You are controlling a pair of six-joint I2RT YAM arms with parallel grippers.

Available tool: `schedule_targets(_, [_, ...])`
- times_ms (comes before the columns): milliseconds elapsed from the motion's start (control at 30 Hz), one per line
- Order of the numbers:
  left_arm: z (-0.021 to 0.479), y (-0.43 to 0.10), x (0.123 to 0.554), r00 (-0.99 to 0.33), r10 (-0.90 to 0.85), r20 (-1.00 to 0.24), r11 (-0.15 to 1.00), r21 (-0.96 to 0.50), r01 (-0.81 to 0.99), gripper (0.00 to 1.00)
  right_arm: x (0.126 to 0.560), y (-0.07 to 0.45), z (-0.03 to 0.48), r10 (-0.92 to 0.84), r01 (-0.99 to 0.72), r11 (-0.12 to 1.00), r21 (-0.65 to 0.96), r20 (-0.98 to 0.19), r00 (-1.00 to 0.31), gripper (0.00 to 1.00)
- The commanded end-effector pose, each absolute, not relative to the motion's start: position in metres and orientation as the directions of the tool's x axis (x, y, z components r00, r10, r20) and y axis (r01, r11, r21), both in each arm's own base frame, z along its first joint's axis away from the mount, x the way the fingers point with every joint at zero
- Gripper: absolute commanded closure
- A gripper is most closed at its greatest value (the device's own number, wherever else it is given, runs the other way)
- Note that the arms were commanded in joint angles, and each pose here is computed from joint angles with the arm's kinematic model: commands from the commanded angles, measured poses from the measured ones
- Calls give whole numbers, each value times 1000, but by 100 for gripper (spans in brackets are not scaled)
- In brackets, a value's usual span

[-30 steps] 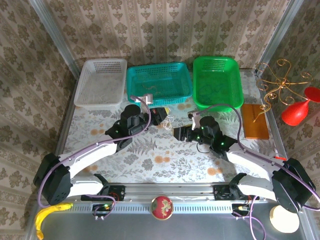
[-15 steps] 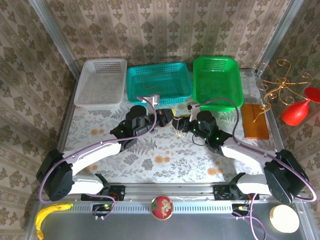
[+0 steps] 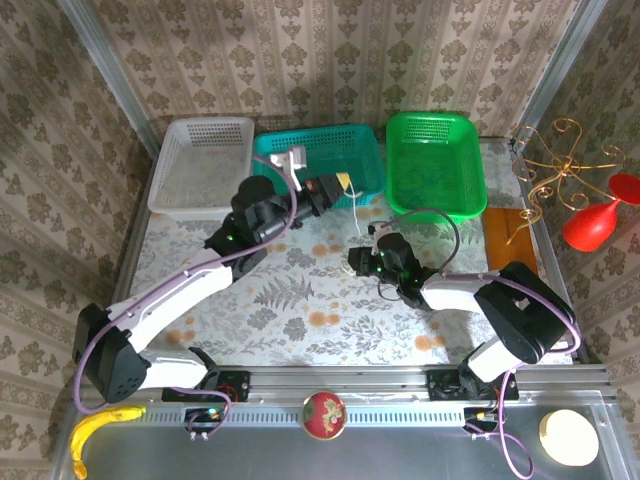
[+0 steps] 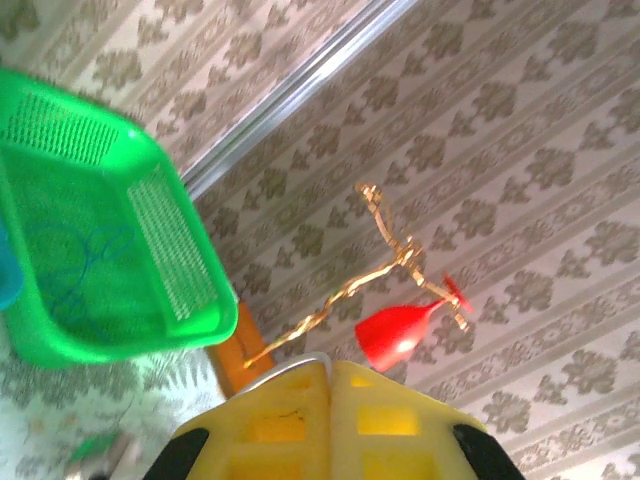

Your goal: Untangle the cables

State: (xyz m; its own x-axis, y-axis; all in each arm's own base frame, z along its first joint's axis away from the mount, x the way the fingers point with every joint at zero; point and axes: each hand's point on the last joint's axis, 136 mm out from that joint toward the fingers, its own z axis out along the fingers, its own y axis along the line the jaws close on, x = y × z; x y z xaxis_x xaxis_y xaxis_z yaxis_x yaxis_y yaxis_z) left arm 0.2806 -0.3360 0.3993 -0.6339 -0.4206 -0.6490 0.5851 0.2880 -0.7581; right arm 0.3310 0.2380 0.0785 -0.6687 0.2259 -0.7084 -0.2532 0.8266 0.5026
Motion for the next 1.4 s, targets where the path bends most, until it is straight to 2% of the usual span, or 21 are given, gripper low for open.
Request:
schedule_targets(0, [459,-316,269,-564,-442,-697,242,-698,674,100,329,227,63,266,-193,842,504,-698,-665,78])
schedule_targets(500, [568,-241,284,-377,-566,-733,287,-604,744,100,308,190,16,305,-29,893,448,-652,-695,82])
schedule_targets(867, [601,-165,299,-230,-639,-734,415,-581,700,100,304,182,12,308,1,903,429,-646,-698,82])
schedule_targets(1000, [591,-139,314,-202,-641,-740,482,-593,644,100,303,189,22,303,-31,890,455,-641,-705,76])
schedule_targets(1233, [556,-82,353,-130,-617,-776,643,-593,485,100,299,200,52,273,-103,871,481,-647,-712,48])
schedule_targets(1367, [536,-51,382,-107,-598,-795,700,-582,413,100,296,201,76,260,-140,863,485,-664,-701,39])
